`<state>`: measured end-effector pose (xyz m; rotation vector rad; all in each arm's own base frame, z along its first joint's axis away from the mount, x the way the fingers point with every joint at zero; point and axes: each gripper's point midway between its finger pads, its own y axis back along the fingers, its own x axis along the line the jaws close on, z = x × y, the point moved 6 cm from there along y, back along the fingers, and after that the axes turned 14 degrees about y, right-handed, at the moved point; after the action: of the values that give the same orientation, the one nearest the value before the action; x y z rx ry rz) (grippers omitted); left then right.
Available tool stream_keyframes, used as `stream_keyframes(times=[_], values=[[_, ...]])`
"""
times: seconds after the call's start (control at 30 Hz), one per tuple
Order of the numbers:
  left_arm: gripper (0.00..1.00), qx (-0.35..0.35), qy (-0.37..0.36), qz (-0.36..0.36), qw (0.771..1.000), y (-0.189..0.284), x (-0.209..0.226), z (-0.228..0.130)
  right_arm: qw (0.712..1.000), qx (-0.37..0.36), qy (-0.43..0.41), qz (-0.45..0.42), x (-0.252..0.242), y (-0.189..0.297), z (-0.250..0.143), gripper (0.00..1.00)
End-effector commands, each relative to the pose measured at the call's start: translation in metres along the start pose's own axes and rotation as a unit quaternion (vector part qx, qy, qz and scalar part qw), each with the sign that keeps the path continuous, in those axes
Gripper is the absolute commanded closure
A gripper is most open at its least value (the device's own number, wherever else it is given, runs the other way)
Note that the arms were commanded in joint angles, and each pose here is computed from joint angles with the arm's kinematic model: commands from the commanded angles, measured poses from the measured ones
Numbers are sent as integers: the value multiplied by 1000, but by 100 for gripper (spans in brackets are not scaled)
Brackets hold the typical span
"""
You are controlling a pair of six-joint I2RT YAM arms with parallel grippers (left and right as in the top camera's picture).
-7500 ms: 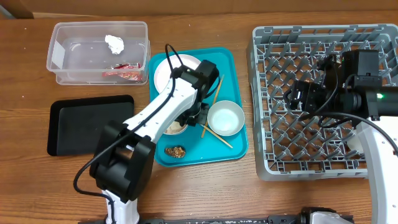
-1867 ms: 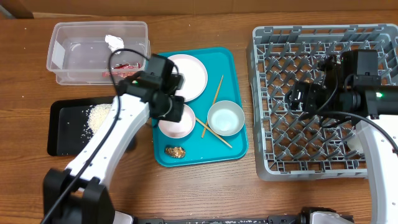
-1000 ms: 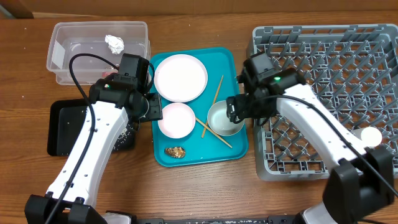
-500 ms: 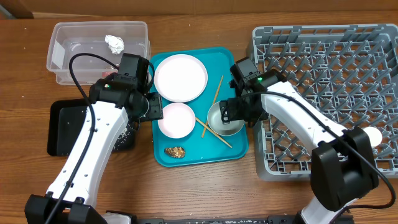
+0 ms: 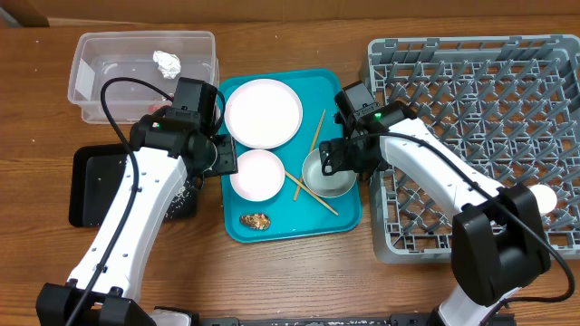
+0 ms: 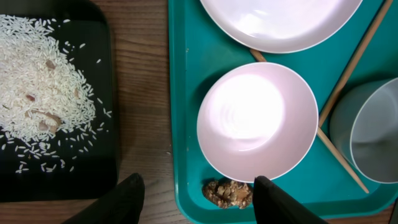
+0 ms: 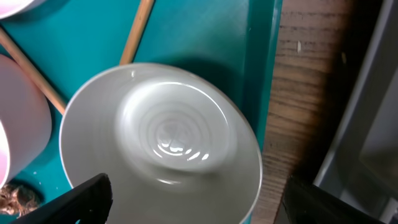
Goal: Sort waste into correct bins and load items into the dishwasher
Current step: 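Reach the right gripper to the white bowl on the teal tray and grasp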
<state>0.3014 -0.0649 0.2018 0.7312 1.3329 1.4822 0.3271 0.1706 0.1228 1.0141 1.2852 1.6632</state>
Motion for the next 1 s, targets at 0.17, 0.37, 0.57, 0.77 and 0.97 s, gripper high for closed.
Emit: stream_keyframes(times=[0.17, 0.37, 0.57, 0.77, 0.97], values=[[41, -21, 9, -7, 1000, 10, -2, 6, 1000, 1, 10, -28, 3, -9, -1, 10], [41, -20, 9, -7, 1000, 10, -2, 6, 998, -7, -3, -62, 3, -9, 0, 9], [41, -20, 8, -7, 1000, 10, -2, 6, 998, -8, -5, -61, 3, -9, 1, 9], [40, -20, 8, -7, 1000, 10, -2, 6, 999, -7, -6, -39, 8, -10, 1, 9], [40, -20, 8, -7, 1000, 10, -2, 6, 999, -7, -20, -41, 8, -10, 0, 9]])
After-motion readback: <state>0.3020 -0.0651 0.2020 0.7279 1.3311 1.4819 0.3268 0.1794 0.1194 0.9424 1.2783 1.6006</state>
